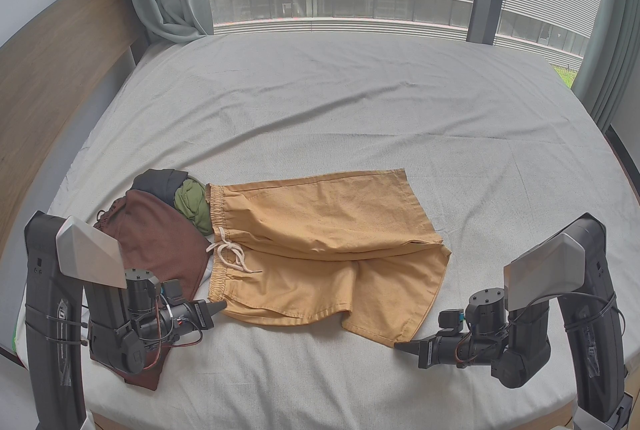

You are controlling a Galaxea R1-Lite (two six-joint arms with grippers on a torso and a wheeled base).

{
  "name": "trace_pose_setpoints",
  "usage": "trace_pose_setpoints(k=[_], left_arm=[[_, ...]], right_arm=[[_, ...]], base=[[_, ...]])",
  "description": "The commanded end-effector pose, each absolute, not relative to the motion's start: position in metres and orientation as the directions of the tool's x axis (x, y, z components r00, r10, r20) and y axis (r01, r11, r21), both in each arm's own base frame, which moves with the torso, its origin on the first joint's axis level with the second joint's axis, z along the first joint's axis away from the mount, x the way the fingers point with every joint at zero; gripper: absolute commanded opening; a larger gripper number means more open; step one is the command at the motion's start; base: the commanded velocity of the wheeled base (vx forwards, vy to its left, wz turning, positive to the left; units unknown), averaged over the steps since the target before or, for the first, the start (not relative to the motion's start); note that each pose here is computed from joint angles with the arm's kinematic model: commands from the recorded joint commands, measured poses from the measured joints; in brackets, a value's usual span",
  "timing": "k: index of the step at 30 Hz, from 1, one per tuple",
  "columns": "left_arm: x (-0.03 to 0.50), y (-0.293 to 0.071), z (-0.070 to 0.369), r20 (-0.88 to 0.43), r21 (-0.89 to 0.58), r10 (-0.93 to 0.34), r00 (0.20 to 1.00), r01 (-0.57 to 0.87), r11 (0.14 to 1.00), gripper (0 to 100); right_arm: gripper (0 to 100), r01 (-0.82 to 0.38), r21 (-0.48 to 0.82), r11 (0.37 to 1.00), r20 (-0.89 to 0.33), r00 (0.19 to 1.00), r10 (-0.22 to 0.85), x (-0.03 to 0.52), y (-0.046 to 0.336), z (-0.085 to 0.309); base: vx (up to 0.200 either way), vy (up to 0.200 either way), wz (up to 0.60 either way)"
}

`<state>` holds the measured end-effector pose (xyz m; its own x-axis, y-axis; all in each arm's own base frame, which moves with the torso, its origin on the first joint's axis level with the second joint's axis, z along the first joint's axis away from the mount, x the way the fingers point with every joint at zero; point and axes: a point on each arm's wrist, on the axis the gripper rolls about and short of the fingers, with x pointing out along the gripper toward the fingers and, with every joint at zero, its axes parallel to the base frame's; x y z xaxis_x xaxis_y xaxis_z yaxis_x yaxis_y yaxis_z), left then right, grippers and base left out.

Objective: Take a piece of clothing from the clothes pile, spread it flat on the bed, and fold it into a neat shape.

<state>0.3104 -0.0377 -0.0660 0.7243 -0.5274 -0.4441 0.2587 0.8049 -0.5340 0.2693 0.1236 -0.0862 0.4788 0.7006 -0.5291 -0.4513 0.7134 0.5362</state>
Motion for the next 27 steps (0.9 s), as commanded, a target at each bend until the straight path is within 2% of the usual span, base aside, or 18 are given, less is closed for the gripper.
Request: trace_pose_setpoints(k=[1,17,27], left_arm=[[0.31,-0.038,-0.066,-0.445,-0.534,-0.527,0.724,0.258,0.805,0],[0.292,-0.033,-0.034,-0.424,-0.525,-0.528,0.736,0.275,0.805,0],[0.26,-0.028,-0.024,-0.477,-0.54,-0.523,0.707,0.234,0.808,0]], right_arm=[[0,-0.451,0.535,0.714,-0.529,0.48,0.7,0.269,0.123,-0.086],[0,-0.367,0.537,0.759,-0.576,0.499,0.648,0.233,0.082,-0.049],[0,-0.318,0.537,0.781,-0.596,0.512,0.618,0.218,0.055,-0.039]], base=[[0.0,0.0,0.0],[0.0,0.0,0.0],[0.0,0.0,0.0]])
